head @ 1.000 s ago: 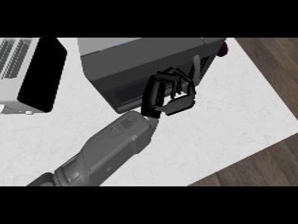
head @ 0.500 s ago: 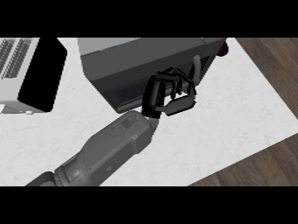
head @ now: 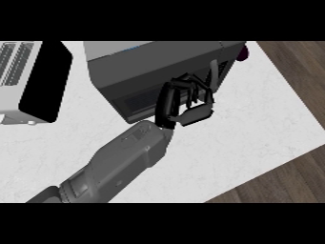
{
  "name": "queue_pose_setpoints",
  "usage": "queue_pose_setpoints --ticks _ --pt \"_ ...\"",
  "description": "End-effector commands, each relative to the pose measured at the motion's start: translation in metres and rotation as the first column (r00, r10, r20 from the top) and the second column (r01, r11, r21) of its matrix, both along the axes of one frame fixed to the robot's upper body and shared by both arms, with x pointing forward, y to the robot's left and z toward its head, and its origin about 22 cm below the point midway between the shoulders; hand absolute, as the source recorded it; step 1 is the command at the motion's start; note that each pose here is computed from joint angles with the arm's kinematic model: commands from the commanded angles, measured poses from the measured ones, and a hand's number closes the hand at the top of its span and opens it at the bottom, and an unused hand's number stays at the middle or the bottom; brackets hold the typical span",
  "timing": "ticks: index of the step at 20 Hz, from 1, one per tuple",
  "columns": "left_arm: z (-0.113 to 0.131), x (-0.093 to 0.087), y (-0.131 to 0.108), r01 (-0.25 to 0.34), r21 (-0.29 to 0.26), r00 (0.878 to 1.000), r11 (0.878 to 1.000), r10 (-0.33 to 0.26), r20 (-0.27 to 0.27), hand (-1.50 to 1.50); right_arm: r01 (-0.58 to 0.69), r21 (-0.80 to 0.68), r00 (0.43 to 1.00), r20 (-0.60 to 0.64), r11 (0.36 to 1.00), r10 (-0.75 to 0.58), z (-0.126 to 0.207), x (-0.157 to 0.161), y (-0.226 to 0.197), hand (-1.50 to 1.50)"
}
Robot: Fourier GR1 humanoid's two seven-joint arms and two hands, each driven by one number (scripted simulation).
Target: Pick up the milk, place it into the microwave and close the microwave
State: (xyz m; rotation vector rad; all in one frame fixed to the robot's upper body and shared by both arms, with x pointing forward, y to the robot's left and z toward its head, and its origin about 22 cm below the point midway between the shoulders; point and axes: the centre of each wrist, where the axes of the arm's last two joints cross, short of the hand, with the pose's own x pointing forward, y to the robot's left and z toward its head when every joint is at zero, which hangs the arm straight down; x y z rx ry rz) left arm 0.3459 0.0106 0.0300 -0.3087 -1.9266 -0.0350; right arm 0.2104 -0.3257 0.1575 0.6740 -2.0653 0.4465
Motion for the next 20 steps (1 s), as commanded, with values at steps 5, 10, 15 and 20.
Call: queue_pose_setpoints --ticks 5,10,15,20 --pt "0.009 0.019 0.004 -0.027 0.013 0.999 1.0 0.027 -0.026 1.5 -0.012 -0.017 1.0 0.001 1.0 0.012 0.008 0.001 -0.007 -1.5" --pt "0.008 0.018 0.004 -0.036 0.01 0.999 0.999 0.036 -0.023 1.5 -0.037 -0.018 0.999 0.002 0.999 0.037 0.01 0.002 -0.007 -1.5" --pt "0.003 0.02 0.003 -0.014 0.118 1.0 0.993 0.015 -0.01 1.5 -0.09 0.017 0.996 0.018 0.996 0.09 0.014 0.004 -0.003 -1.5" --pt "-0.011 0.02 0.011 -0.088 0.169 0.991 0.982 0.103 -0.085 1.5 -0.144 -0.005 0.989 0.019 0.99 0.144 0.02 0.003 -0.001 -1.5"
